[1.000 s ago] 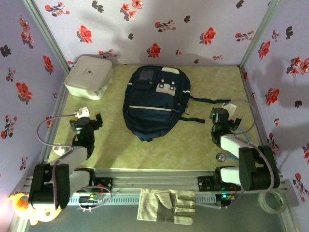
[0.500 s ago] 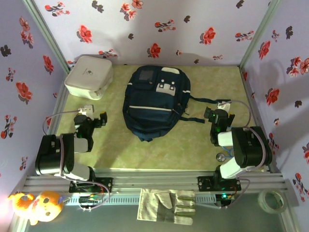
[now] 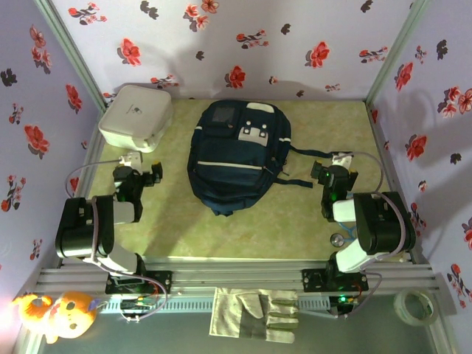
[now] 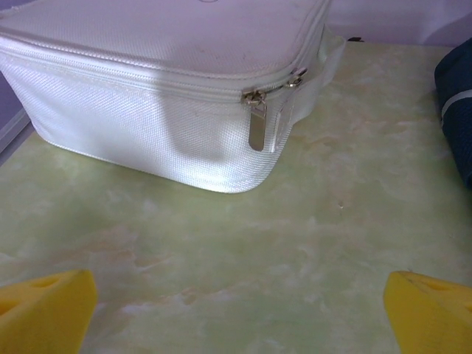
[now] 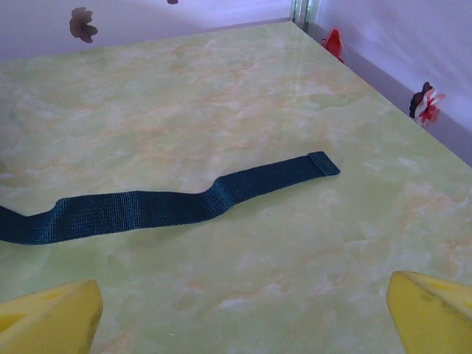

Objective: Pack books, pencil case, and school supplies into a backpack

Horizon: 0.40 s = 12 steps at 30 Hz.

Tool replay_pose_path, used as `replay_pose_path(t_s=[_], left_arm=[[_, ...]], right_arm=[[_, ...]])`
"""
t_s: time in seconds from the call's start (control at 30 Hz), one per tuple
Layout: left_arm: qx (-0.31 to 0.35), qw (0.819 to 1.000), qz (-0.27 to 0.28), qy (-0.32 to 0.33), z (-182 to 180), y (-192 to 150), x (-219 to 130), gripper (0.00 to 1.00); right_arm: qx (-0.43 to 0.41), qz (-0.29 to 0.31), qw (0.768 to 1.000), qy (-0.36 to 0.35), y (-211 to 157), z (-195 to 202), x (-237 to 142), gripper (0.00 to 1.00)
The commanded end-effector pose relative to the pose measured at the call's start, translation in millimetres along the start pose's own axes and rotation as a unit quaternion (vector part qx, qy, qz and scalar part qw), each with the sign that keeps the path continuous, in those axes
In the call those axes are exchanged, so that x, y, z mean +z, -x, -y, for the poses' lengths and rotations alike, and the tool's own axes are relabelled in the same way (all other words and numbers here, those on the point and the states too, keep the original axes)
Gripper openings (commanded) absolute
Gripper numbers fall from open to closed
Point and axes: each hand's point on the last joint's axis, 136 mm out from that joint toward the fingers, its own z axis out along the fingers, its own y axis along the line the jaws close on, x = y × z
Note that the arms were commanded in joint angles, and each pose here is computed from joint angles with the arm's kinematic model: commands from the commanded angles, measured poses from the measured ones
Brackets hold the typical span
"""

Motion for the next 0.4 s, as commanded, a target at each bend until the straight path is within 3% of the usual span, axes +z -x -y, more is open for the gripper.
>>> replay_pose_path(t_s=[0.0,0.37], left_arm=[[0.016,1.0,-0.002,-0.003,3.6,3.6,4.6,1.0],[0.019,1.0,-0.004,-0.005,4.1,4.9,6.0,1.0]], right_arm=[[0.006,0.013,1.0,0.002,10.6,-0.9,4.1,0.99],[0.006,0.013,1.0,0.002,10.2,-0.7,3.8,0.99]])
